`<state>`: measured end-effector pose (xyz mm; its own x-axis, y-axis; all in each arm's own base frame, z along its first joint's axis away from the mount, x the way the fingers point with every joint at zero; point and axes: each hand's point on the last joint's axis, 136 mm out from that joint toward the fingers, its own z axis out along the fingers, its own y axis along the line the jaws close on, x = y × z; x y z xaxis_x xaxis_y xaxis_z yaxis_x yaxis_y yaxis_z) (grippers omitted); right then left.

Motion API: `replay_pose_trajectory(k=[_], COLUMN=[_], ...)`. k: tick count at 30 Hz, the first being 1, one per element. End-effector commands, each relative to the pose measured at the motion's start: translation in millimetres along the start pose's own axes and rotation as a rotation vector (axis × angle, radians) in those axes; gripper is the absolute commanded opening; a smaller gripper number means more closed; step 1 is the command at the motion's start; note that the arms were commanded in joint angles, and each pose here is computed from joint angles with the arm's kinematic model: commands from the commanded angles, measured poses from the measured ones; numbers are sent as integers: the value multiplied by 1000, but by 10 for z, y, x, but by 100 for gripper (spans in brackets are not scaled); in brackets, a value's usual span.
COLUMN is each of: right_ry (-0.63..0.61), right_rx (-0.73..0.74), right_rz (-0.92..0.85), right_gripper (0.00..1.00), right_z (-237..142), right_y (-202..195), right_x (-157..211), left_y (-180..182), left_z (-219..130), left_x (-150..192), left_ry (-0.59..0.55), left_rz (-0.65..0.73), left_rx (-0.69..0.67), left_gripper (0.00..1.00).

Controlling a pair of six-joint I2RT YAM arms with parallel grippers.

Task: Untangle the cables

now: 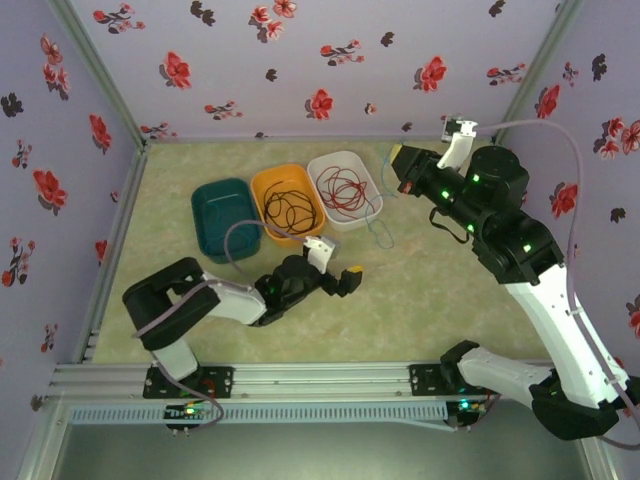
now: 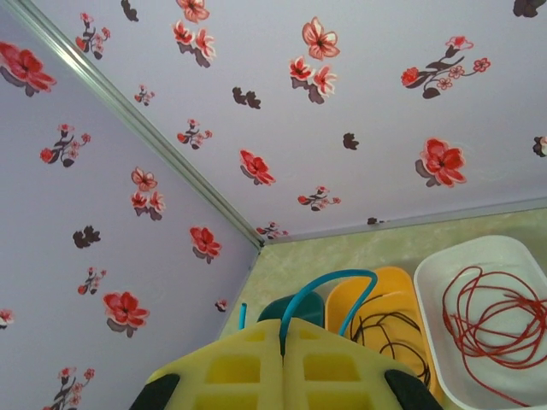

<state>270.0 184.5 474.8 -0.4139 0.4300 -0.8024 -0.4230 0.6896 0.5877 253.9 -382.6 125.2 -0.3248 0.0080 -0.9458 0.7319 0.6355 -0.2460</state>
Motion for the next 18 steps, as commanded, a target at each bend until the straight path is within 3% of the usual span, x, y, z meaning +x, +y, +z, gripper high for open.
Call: replay_pose_trajectory(k=[1,8,18], right_ry=[-76,-87,-77], right_rx=[-30,-41,-68], right_rz=[28,42,65], right_gripper=[0,0,0], right_z=[-29,-12,38], right_y=[80,94,131], right_x=[-153,-170,-150], left_y=[-130,-378,-301], left_z=[138,456,896], left_x=[-407,-535,-491], left_ry=[-154,-182,-189], left_rz=[-29,-21,-92], left_rx=[13,83,41], left_gripper=[100,100,100])
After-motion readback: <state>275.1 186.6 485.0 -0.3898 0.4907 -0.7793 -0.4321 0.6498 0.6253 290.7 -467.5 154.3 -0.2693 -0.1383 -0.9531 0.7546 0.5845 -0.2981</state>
